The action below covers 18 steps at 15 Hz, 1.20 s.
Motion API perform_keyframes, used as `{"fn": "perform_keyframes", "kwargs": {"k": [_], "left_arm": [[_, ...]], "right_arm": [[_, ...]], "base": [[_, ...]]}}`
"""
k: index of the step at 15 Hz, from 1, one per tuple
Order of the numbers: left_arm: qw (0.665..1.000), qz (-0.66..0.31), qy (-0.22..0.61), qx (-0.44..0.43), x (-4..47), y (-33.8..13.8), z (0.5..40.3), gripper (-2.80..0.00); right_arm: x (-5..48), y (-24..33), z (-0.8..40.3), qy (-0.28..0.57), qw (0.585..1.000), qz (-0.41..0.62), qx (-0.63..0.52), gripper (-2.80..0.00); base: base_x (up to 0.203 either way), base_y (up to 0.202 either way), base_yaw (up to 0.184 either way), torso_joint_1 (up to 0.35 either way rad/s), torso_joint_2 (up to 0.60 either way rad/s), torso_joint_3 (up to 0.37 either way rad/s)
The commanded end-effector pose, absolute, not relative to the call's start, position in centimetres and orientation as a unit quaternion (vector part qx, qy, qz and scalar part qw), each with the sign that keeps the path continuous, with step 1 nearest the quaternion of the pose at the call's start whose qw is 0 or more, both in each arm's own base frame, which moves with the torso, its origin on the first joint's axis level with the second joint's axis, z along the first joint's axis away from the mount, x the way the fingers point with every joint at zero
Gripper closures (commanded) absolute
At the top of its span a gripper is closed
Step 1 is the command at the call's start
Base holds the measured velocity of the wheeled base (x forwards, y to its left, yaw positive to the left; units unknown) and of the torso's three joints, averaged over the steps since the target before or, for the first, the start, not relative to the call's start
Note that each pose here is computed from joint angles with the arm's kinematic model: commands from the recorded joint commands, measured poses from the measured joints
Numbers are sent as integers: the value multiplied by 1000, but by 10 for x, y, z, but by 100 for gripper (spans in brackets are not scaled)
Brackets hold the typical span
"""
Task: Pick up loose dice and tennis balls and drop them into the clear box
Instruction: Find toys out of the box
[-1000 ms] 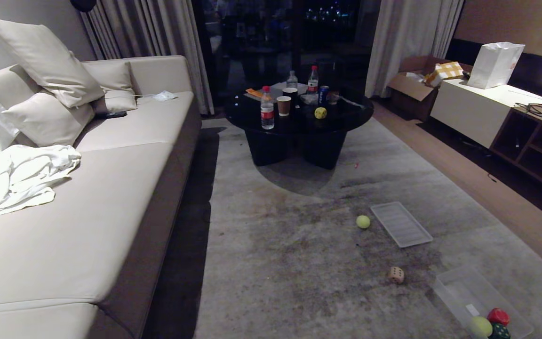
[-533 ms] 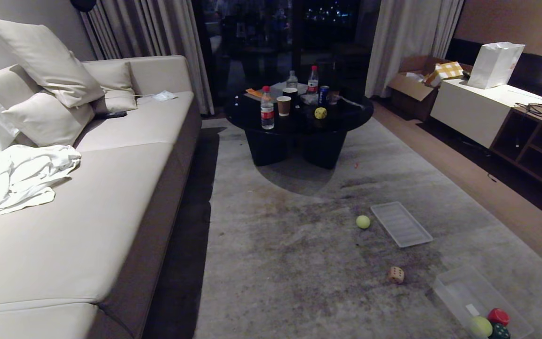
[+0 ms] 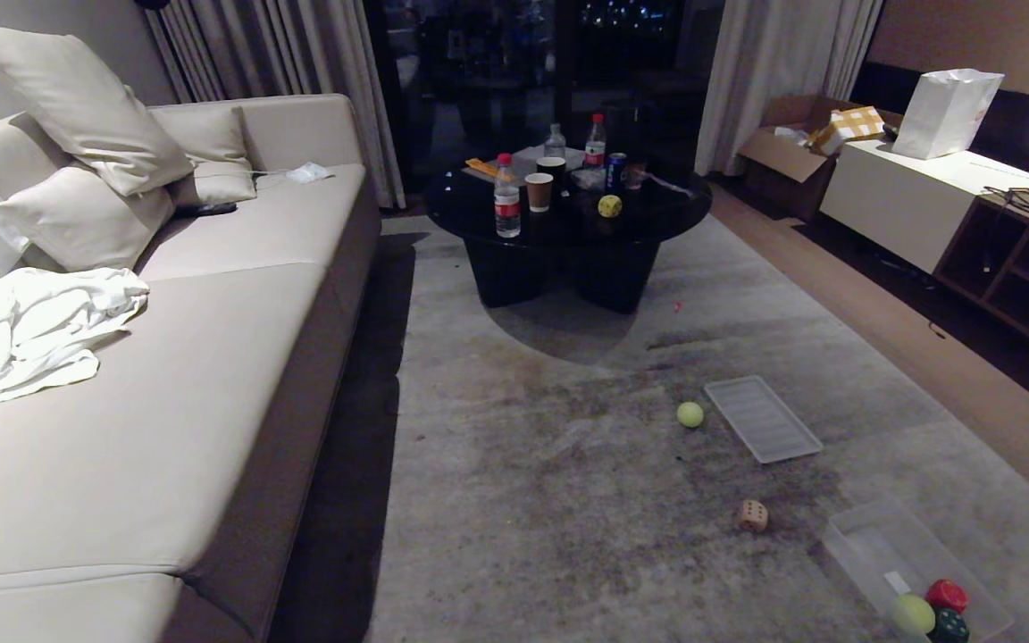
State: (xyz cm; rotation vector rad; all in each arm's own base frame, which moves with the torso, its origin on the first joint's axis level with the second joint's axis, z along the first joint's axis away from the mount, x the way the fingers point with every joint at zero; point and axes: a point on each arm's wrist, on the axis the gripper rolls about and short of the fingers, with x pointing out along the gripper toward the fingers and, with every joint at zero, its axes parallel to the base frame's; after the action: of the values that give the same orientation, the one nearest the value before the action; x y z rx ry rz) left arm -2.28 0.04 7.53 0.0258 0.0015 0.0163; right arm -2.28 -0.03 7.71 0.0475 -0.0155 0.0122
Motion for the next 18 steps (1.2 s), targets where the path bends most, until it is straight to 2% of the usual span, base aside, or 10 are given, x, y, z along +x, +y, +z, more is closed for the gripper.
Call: {"fn": "perform_keyframes", "kwargs": {"k": [1, 11, 18], "left_arm": [[1000, 8, 2, 12, -23, 0, 75, 0], [1000, 11, 2, 10, -23, 1, 75, 0], [1000, 11, 2, 12, -23, 0, 75, 0]], "right_arm": [[-22, 0, 76, -5, 1000, 6, 24, 0], [-22, 0, 76, -5, 1000, 5, 24, 0], [-22, 0, 76, -5, 1000, 6, 24, 0]], "base": [[0, 0, 0, 0, 0, 0], [0, 0, 0, 0, 0, 0], [174, 0, 1, 3, 4, 1]]}}
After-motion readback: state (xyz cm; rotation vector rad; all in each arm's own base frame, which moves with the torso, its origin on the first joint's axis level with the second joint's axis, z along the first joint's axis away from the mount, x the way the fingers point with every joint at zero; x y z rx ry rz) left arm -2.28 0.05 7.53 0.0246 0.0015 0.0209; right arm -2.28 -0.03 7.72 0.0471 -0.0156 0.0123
